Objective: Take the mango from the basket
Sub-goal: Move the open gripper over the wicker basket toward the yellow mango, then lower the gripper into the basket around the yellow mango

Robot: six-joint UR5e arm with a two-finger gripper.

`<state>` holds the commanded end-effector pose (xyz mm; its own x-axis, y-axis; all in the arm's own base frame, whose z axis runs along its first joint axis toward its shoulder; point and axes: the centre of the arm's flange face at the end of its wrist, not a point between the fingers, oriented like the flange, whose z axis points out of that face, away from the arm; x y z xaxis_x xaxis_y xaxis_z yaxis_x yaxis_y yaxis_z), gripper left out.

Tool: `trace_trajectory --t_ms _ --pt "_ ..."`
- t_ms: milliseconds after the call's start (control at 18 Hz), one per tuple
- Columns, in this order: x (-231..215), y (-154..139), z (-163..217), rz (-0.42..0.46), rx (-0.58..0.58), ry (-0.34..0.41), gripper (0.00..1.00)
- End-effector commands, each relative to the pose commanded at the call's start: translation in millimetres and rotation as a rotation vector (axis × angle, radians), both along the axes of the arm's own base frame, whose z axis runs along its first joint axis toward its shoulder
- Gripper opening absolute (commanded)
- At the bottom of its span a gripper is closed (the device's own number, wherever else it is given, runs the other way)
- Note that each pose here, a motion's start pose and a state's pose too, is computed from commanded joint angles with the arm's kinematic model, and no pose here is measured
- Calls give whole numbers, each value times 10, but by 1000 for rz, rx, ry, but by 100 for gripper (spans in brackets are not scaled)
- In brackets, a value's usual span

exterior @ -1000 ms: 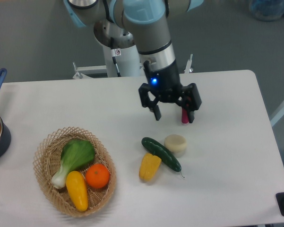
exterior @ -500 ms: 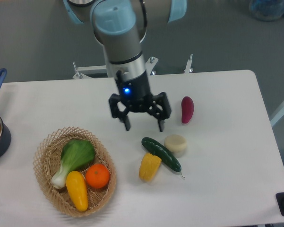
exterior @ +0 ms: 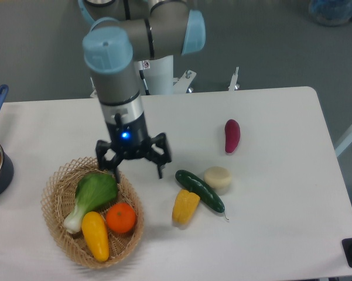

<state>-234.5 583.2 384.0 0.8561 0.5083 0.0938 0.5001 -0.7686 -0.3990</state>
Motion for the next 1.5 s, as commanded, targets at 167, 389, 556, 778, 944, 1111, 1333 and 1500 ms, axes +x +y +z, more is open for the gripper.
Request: trace_trajectory --t_ms 167,389,556,778,944,1111,1333,1500 --pt "-9 115 -88 -18 28 -62 100" --pt "-31 371 -372 44 -10 -94 100" --pt "46 562 -497 45 -32 -79 100" --pt "90 723 -738 31 -58 -93 100" --pt "88 727 -803 23 -67 -94 100" --pt "79 762 -977 20 -87 -106 100" --pt "79 771 -1165 22 -116 -116 100" --pt "173 835 -1263 9 -137 -101 100"
